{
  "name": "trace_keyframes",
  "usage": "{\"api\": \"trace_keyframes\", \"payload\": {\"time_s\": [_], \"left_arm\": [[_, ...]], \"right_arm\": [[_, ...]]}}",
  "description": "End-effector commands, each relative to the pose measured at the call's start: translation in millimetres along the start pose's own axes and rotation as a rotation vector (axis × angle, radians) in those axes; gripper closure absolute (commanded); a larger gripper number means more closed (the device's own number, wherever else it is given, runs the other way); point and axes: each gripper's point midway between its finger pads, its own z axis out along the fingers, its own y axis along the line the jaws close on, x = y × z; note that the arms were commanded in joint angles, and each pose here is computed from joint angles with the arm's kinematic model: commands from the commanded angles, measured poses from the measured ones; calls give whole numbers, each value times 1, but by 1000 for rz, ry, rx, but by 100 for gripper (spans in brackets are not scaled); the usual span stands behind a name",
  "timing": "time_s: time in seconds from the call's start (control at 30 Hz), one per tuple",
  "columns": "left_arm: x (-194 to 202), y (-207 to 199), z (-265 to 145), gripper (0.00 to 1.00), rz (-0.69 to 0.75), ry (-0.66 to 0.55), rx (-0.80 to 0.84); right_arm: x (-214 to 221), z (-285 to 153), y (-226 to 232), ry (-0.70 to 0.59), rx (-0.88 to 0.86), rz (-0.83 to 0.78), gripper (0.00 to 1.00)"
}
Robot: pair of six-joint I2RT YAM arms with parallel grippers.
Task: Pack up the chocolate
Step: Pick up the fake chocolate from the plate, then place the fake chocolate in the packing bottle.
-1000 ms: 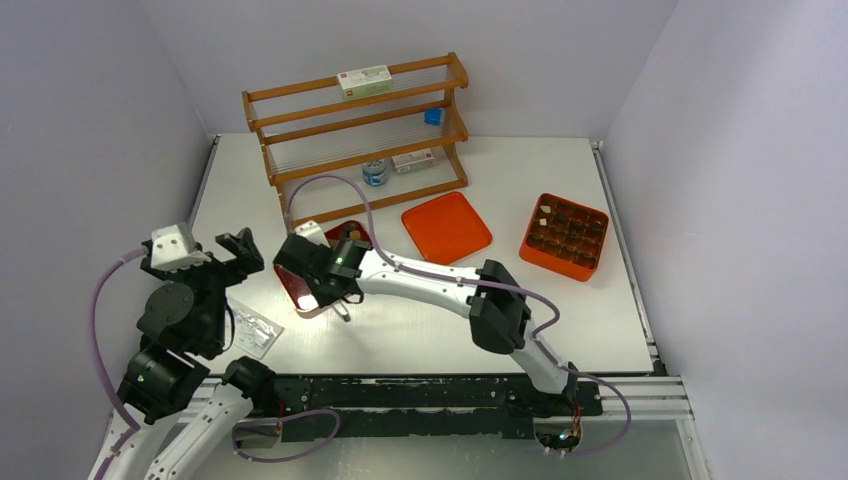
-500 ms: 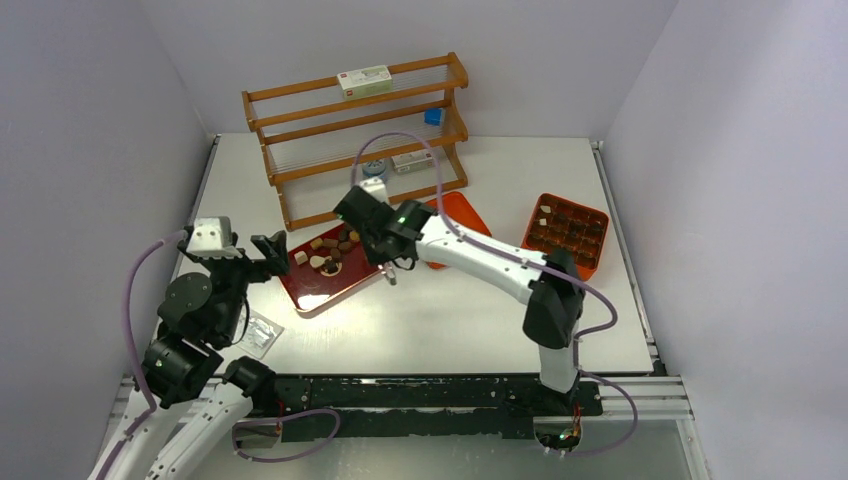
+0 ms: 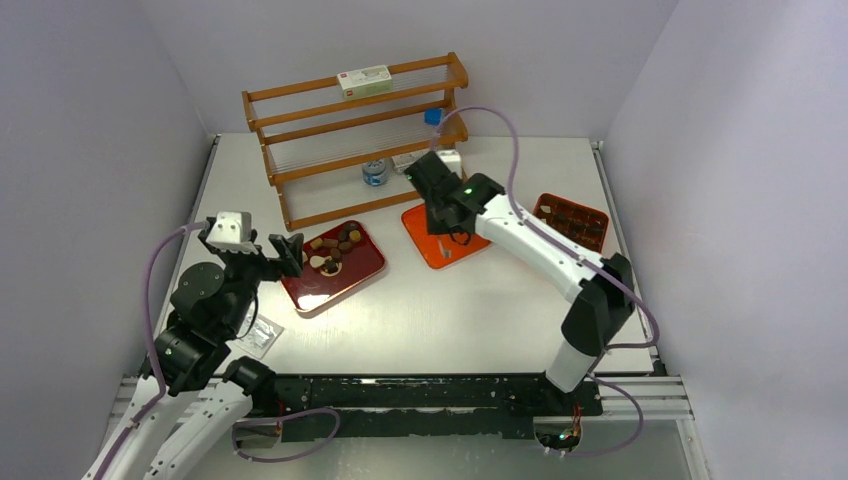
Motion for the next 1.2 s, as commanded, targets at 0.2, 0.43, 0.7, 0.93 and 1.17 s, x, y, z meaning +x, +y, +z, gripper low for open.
{"api": "trace_keyframes", "payload": {"time_s": [0.2, 0.43, 0.7, 0.93, 1.17], "left_arm": [[2, -18, 6, 2, 3, 12, 87], [2, -21, 2, 2, 8, 4, 98], [1, -26, -1, 2, 13, -6, 122], [-2, -27, -5, 2, 14, -19, 132], [-4, -28, -8, 2, 13, -32, 137]], "right_arm": [[-13, -10, -110, -17, 169, 172, 82], [-9, -15, -180, 6, 288, 309, 81], [15, -14, -251, 59, 382, 451, 81], [33, -15, -297, 93, 454, 537, 81], [62, -7, -319, 149, 506, 592, 80]]}}
